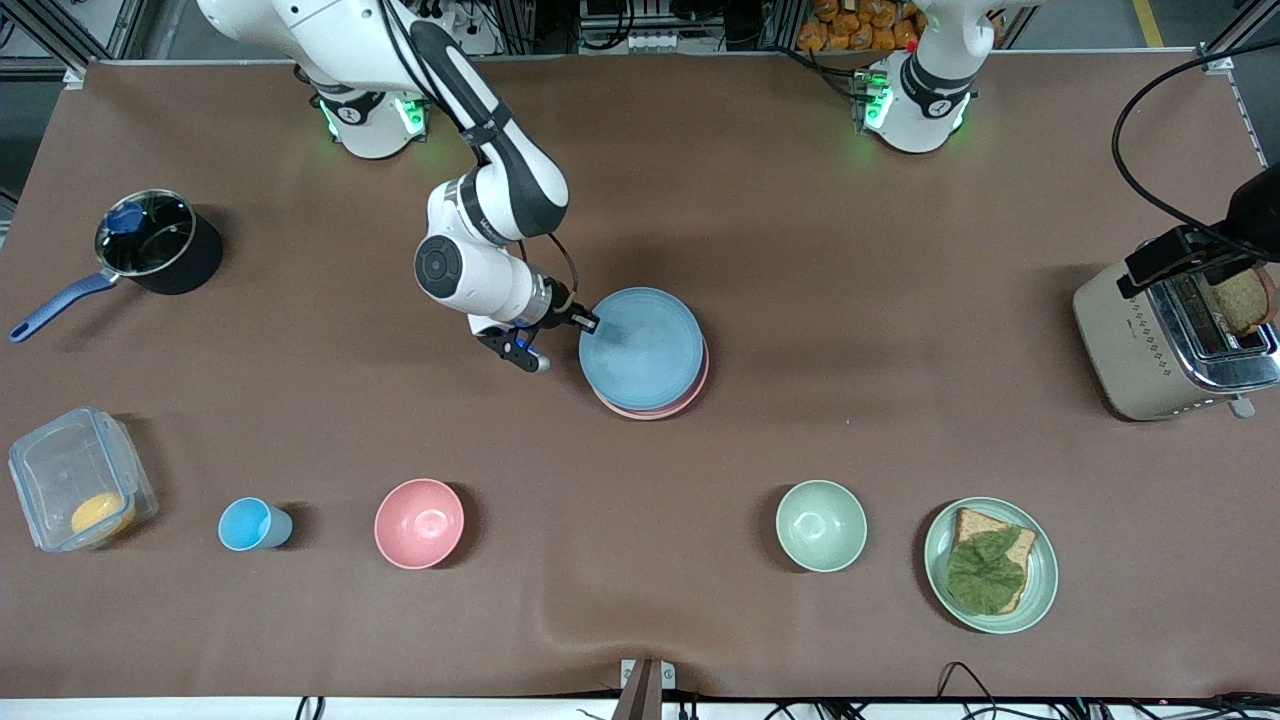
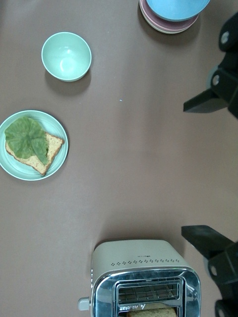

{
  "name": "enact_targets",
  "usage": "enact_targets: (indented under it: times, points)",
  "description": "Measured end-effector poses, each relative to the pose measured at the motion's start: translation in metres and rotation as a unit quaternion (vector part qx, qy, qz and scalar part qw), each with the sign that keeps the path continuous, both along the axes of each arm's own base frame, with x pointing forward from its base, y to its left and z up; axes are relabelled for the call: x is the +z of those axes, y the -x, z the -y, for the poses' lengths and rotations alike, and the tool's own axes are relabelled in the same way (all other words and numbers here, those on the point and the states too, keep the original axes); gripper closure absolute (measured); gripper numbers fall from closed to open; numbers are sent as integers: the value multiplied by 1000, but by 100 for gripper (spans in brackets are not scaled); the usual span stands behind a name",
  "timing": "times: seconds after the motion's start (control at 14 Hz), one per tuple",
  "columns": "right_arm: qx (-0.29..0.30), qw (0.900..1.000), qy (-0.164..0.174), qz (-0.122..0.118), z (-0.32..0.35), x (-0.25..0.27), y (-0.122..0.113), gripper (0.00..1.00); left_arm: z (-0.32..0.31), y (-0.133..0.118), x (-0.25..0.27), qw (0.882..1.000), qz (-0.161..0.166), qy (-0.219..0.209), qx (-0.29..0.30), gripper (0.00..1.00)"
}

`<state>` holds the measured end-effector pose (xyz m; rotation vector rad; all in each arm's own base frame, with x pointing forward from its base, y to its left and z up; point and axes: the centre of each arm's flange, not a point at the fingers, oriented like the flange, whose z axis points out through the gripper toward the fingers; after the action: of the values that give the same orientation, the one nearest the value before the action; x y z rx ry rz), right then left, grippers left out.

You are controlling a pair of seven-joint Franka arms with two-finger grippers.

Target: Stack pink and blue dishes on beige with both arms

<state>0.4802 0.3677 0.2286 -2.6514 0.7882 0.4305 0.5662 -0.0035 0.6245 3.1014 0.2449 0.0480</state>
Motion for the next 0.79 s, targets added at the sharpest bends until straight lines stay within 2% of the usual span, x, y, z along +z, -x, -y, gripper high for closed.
enact_targets:
  times: [0.07,0.14,0.29,0.36,0.57,0.79]
  points:
    - [-6,1000,1,-2,0,0,0,96,1,0,1,1000,1,0,-1,0]
    - [-11,1000,1,-3,-1,1,-1,88,1,0,1,1000,1,0,-1,0]
    - [-15,1000,0,-1,-2,3,-3,84,2,1,-3,1000,-3,0,-2,0]
    - [-17,1000,0,2,-2,5,-4,78,2,1,-4,1000,-4,0,-2,0]
    - [-28,1000,-5,14,3,14,-17,46,2,2,-3,1000,-5,0,-1,0]
    - [-23,999,12,29,40,32,-53,17,-5,7,0,1000,-11,-1,4,0]
